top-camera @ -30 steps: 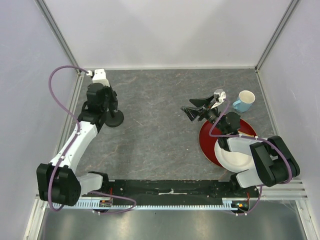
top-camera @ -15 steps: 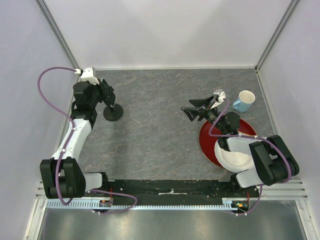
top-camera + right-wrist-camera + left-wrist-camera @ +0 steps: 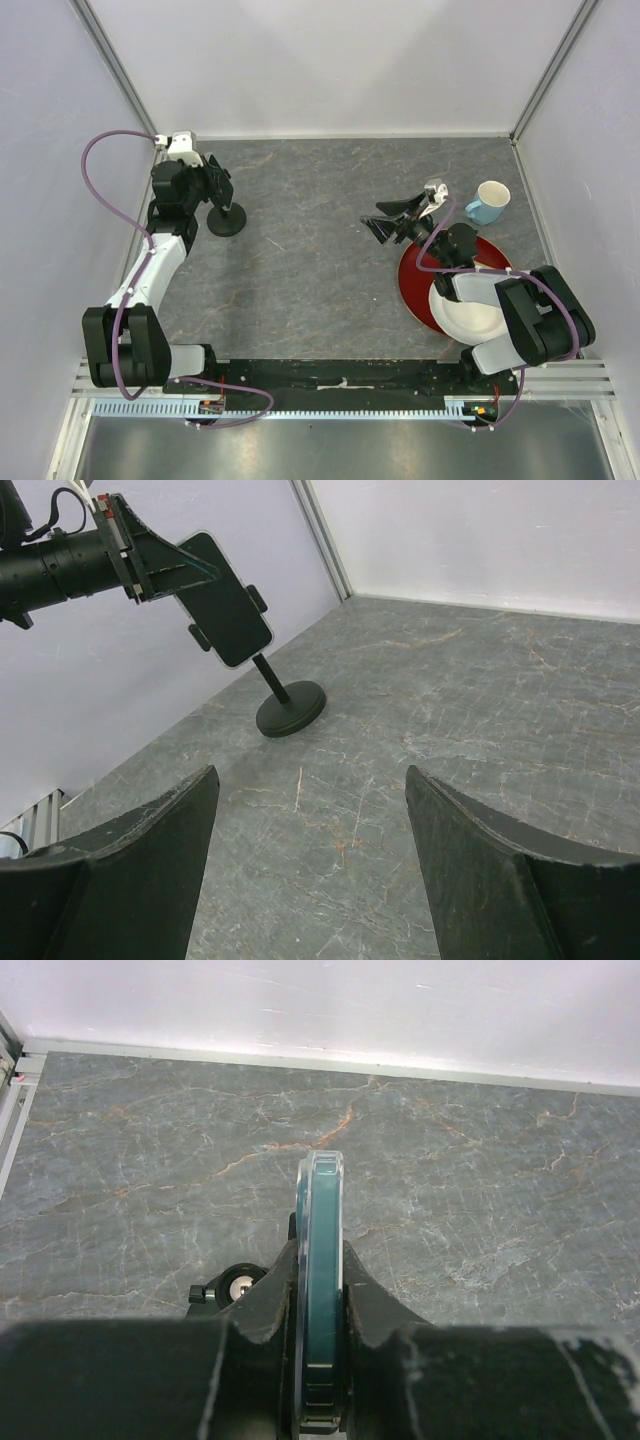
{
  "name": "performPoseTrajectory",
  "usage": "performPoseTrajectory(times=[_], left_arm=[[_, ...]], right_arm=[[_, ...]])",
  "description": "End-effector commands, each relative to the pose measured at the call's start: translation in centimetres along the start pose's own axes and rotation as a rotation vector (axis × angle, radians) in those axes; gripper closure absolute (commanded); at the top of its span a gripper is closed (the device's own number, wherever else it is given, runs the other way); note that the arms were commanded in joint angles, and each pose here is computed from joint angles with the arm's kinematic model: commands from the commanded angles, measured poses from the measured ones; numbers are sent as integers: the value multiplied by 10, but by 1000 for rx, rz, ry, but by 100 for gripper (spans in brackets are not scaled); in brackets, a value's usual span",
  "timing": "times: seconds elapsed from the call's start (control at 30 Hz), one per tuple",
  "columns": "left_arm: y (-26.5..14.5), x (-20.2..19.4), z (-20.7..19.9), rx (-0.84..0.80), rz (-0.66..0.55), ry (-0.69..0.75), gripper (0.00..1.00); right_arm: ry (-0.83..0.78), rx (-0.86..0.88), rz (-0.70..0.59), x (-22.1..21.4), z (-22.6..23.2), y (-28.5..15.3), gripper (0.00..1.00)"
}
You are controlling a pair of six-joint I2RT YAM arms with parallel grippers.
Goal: Place the phone on the phone stand
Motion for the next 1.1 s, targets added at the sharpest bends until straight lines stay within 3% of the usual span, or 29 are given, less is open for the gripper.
performPoseTrajectory(times=[0.0, 0.3, 0.57, 0.63, 0.67, 0.97, 1.07], left_arm=[[2, 47, -3, 16, -174, 49, 98], [5, 39, -1, 64, -72, -62, 82], [-1, 41, -8, 17, -70, -81, 49], [-5, 42, -9, 13, -84, -83, 22], [-6, 43, -10, 10, -88, -86, 19], [-36, 60, -14, 16, -168, -122, 12], [-51, 68, -14, 33, -206, -127, 21]], right_arm=[[-67, 84, -93, 26, 12, 9, 18], [-73, 78, -90, 25, 12, 8, 18], [-76, 73, -87, 24, 11, 8, 18], [-78, 74, -88, 25, 11, 8, 17], [-76, 73, -87, 24, 10, 8, 18], [-73, 69, -80, 22, 8, 9, 17], [-68, 65, -80, 22, 7, 10, 17]])
Point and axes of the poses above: each gripper's point midway between its finger pads, its own y axis out along the fingers, its own z axis along the line the jaws close on, x = y × z, the point moved 6 cm from there along -y, back along the fingers, and after that the axes turned 4 degrees about y, right-handed, at the moved point
